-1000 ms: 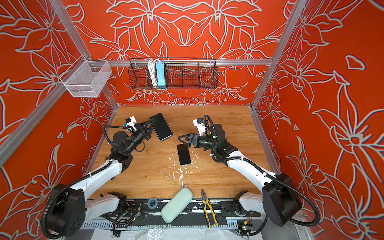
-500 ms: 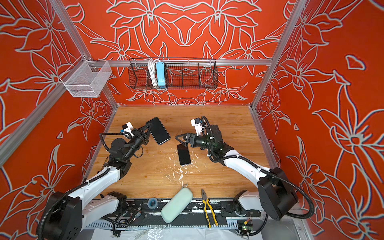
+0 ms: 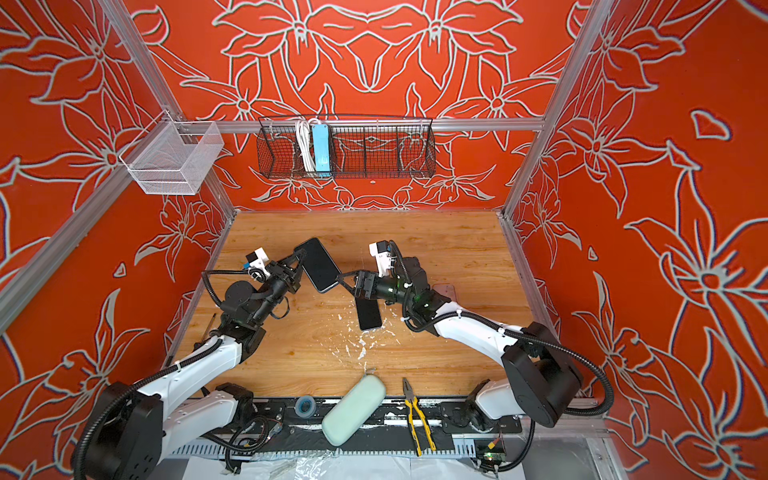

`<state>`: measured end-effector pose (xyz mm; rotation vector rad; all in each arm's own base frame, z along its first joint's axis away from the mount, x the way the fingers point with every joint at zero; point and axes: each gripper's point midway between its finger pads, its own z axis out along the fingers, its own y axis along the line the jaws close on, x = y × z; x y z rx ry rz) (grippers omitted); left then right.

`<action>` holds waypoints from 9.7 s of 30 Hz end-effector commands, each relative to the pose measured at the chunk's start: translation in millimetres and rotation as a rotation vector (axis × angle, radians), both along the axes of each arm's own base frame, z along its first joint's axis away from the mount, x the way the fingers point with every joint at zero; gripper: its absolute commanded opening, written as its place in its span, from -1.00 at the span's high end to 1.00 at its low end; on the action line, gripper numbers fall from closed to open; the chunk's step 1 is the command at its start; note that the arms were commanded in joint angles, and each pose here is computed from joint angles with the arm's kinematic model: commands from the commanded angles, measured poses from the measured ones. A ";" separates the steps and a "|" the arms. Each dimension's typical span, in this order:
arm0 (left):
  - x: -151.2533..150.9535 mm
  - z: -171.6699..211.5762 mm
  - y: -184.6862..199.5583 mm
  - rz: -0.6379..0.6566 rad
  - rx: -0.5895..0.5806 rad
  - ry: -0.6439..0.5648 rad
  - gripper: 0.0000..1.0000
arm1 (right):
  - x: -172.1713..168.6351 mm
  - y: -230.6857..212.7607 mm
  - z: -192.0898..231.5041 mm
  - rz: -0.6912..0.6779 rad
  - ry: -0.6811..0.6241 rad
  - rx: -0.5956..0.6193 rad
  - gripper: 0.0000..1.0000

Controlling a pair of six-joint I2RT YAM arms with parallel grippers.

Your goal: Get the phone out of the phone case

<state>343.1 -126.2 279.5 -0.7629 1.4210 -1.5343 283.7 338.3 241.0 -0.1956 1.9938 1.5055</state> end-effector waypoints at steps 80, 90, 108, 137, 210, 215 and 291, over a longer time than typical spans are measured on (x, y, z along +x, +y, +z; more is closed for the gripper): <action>-1.7 60.9 -35.7 -0.116 -0.146 -0.220 1.00 | 2.0 10.8 33.9 0.000 -0.054 0.280 -0.34; 5.9 53.9 -41.4 -0.138 -0.174 -0.229 1.00 | 3.5 -1.2 46.5 -0.006 -0.070 0.309 -0.20; 6.9 54.5 -48.4 -0.146 -0.141 -0.228 1.00 | 9.9 -11.2 59.9 0.021 -0.076 0.360 -0.10; 18.0 64.6 -52.4 -0.127 -0.125 -0.259 1.00 | -3.2 -13.2 60.9 0.057 -0.068 0.352 -0.85; 28.5 20.9 -56.7 -0.120 -0.068 -0.154 1.00 | -5.5 -23.5 79.1 0.026 -0.134 0.340 0.69; 26.9 21.7 -57.8 -0.128 -0.069 -0.155 1.00 | -0.6 -27.1 84.7 0.009 -0.146 0.349 0.66; 24.4 16.8 -62.3 -0.145 -0.044 -0.132 -0.11 | 21.8 -42.3 89.0 -0.092 -0.082 0.511 0.91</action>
